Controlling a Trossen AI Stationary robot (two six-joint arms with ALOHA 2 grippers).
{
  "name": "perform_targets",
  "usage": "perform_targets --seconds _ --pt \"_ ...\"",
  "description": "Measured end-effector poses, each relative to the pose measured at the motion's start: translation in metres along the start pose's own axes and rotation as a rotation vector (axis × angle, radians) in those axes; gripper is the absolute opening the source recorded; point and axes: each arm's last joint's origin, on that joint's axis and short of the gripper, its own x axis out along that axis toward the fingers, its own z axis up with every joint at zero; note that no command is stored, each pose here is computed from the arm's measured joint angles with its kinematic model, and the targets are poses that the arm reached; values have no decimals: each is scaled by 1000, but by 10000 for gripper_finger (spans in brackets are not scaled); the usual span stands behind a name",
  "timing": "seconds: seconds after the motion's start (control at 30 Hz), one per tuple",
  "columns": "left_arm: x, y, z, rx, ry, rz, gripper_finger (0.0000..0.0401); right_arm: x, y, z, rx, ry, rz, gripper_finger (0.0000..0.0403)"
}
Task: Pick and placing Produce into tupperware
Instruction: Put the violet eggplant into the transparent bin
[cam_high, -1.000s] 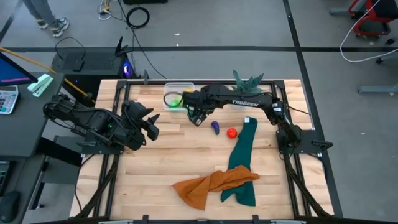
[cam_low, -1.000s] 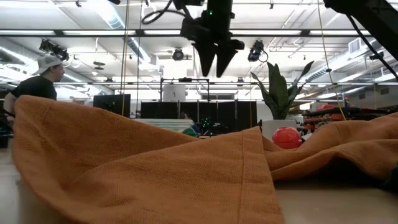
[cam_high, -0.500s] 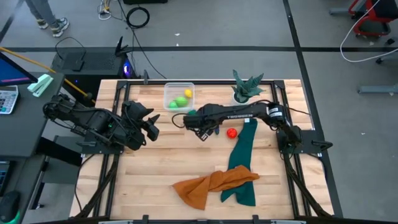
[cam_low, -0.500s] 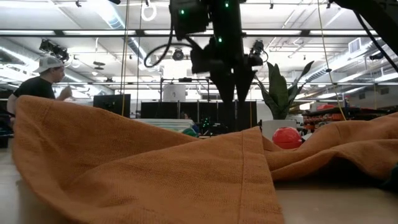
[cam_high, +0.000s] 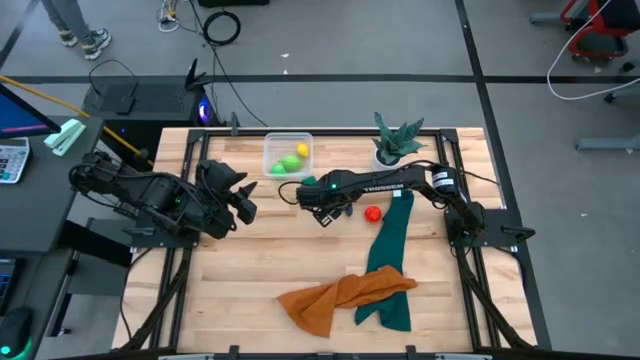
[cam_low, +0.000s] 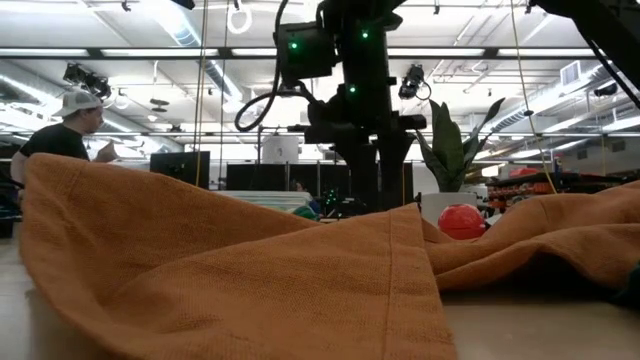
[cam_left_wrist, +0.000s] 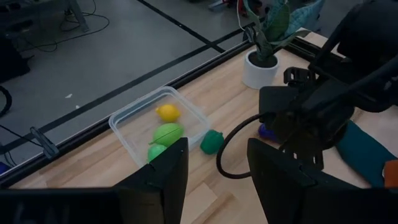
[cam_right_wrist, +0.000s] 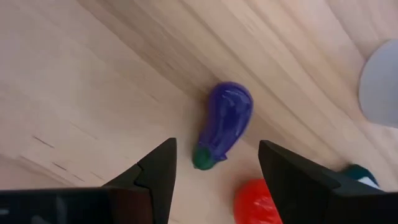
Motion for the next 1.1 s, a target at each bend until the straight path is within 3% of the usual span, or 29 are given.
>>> perform_targets --seconds 0.63,0.87,1.1 --pt "6 3 3 7 26 17 172 4 -6 7 78 5 3 273" --pt "6 3 3 8 29 15 172 36 -12 -9 98 91 -76 276" --pt "6 3 3 18 29 15 172 55 -8 -12 138 94 -15 270"
